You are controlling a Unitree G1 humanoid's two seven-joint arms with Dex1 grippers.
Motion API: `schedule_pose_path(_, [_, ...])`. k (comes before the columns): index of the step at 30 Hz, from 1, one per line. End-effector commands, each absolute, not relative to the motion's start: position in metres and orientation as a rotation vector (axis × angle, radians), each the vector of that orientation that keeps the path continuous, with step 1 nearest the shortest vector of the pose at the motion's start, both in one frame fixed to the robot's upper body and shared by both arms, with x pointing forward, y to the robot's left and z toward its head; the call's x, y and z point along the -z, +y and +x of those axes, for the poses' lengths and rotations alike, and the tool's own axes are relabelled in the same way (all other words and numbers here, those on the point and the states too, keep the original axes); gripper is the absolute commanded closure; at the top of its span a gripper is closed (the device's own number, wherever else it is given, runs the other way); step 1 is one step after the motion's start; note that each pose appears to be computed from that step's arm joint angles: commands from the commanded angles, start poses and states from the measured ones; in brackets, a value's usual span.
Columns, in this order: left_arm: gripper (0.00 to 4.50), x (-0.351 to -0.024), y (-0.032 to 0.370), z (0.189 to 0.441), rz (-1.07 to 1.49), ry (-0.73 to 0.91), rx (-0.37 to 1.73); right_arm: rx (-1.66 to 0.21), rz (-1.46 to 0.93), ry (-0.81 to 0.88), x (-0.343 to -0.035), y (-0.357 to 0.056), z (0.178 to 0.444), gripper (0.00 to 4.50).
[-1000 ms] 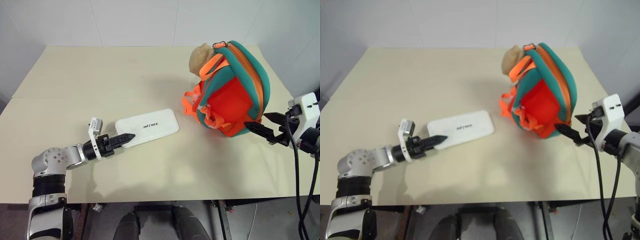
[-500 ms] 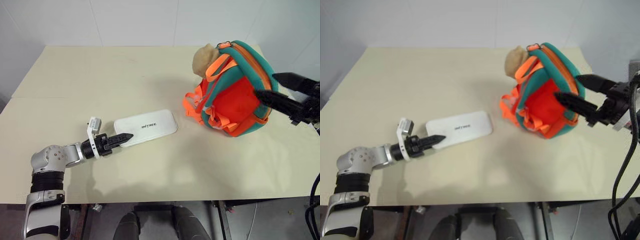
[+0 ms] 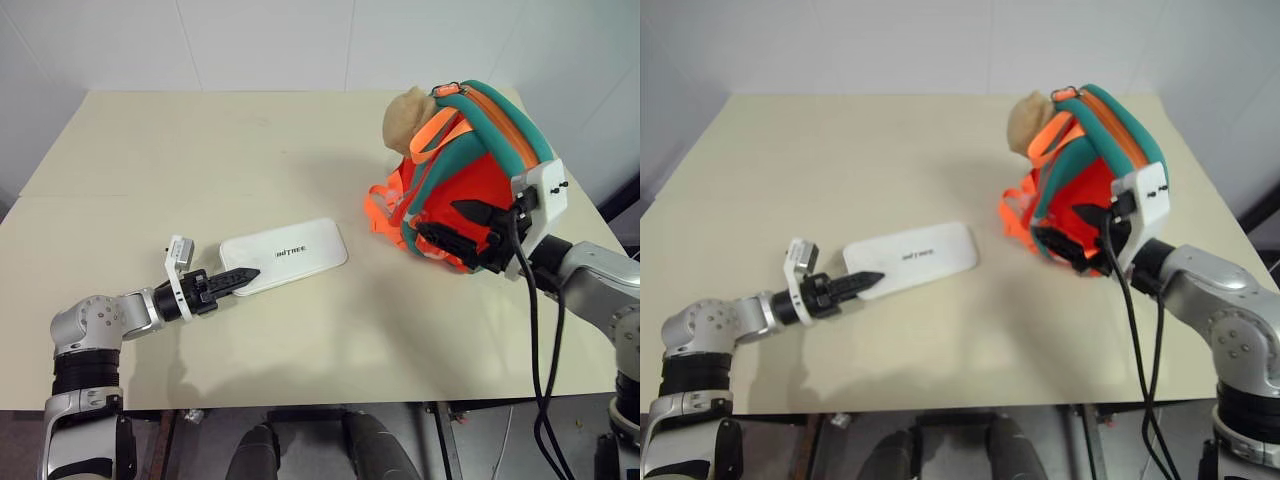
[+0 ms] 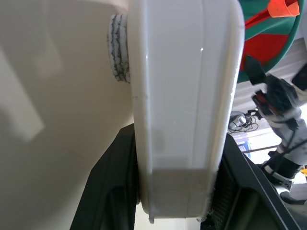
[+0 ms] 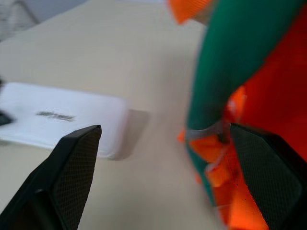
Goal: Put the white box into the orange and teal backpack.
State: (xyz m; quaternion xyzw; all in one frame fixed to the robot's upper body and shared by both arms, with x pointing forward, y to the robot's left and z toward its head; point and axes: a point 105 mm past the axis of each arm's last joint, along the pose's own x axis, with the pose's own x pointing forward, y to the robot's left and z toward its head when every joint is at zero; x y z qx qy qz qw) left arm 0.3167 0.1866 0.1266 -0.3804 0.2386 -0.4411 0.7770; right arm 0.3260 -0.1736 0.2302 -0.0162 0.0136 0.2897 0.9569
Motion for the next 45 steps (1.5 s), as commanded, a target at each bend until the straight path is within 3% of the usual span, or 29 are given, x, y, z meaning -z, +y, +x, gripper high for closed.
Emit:
schedule_pose_path(1, [2.99,-0.139,0.192,0.314,-0.805,0.466,0.961,-0.53,-0.062,-0.049,-0.234,-0.17,0.345,0.02])
schedule_pose_path(8, [2.99,-0.143,0.196,0.312,-0.797,0.456,0.95,-0.449,-0.056,-0.13,-0.233,-0.148,0.386,0.02])
schedule_pose_path(13, [2.99,-0.145,0.2,0.31,-0.794,0.45,0.937,-0.434,-0.029,-0.184,-0.237,-0.132,0.399,0.02])
schedule_pose_path(18, [2.99,-0.145,0.2,0.31,-0.795,0.447,0.934,-0.291,-0.003,-0.261,-0.239,-0.13,0.42,0.02])
schedule_pose_path(22, [2.99,-0.146,0.2,0.31,-0.791,0.442,0.935,-0.356,0.034,-0.315,-0.241,-0.113,0.419,0.95])
schedule_pose_path(25, [2.99,-0.146,0.202,0.31,-0.788,0.438,0.929,-0.37,0.038,-0.323,-0.24,-0.112,0.417,2.01])
schedule_pose_path(31, [2.99,-0.144,0.205,0.309,-0.79,0.433,0.916,-0.49,0.059,-0.324,-0.239,-0.105,0.403,4.03])
schedule_pose_path(33, [2.99,-0.144,0.205,0.309,-0.789,0.43,0.914,-0.592,0.134,-0.327,-0.246,-0.095,0.393,4.49])
schedule_pose_path(38, [2.99,-0.144,0.211,0.309,-0.765,0.41,0.906,-0.871,0.258,-0.303,-0.273,-0.074,0.359,4.5])
schedule_pose_path(41, [2.99,-0.141,0.222,0.303,-0.689,0.391,0.909,-1.153,0.257,-0.234,-0.281,-0.062,0.321,4.5])
schedule_pose_path(45, [2.99,-0.137,0.236,0.3,-0.675,0.372,0.878,-1.365,0.261,-0.137,-0.286,-0.063,0.287,4.5])
